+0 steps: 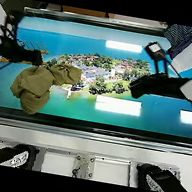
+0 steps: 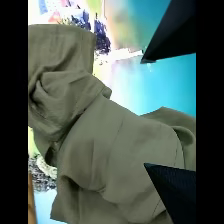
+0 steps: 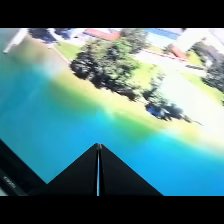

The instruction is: Fold the clothes and pants, and hang the long-sleeved shirts on hangers.

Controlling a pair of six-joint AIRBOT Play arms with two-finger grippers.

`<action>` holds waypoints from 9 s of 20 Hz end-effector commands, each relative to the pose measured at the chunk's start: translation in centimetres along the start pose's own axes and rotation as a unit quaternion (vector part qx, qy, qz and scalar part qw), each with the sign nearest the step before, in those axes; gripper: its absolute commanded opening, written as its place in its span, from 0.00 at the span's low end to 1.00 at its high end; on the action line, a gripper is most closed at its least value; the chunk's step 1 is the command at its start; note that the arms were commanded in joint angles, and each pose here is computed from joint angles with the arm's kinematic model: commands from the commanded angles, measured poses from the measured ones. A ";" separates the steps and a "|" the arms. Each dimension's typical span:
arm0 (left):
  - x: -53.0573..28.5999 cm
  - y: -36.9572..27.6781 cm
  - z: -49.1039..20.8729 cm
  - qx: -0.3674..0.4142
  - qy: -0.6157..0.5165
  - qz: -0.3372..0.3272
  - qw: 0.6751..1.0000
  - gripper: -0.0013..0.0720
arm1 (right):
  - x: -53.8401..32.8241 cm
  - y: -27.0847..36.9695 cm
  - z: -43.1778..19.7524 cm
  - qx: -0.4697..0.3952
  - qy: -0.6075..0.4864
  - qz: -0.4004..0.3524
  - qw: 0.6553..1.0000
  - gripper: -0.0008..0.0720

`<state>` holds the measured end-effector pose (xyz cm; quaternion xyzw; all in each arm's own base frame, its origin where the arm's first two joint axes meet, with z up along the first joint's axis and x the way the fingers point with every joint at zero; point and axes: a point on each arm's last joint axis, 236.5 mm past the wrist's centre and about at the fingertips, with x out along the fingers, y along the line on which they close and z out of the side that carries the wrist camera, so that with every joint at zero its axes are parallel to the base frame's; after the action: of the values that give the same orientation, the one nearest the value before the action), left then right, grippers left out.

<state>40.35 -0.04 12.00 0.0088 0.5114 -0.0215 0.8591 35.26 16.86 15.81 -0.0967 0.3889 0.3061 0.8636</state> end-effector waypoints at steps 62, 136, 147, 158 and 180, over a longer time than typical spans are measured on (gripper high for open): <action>19.8 -35.4 0.6 0.034 0.107 -0.312 0.944 0.04 | -13.5 -13.1 -3.3 0.192 -0.067 -0.286 0.936 0.03; 8.3 -14.3 -8.2 0.005 0.097 -0.106 0.990 0.83 | -6.1 -12.1 -0.1 0.252 -0.058 -0.106 0.960 0.78; 17.4 -18.7 -15.7 -0.201 0.129 -0.161 0.958 0.83 | -2.1 -8.5 -8.3 0.305 0.009 -0.068 0.950 0.77; 15.6 -17.2 -10.0 -0.155 0.091 -0.179 0.967 0.04 | 13.6 -9.0 -20.3 0.509 0.099 -0.036 0.854 0.74; -19.3 -18.2 -5.5 -0.042 -0.169 -0.317 0.932 0.04 | -13.2 -1.9 -3.4 0.262 -0.077 -0.056 0.960 0.02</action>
<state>31.70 -17.19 21.04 -0.1856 0.3741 -0.2343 0.8779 34.72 9.30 19.84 0.1460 0.3611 0.1899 0.9012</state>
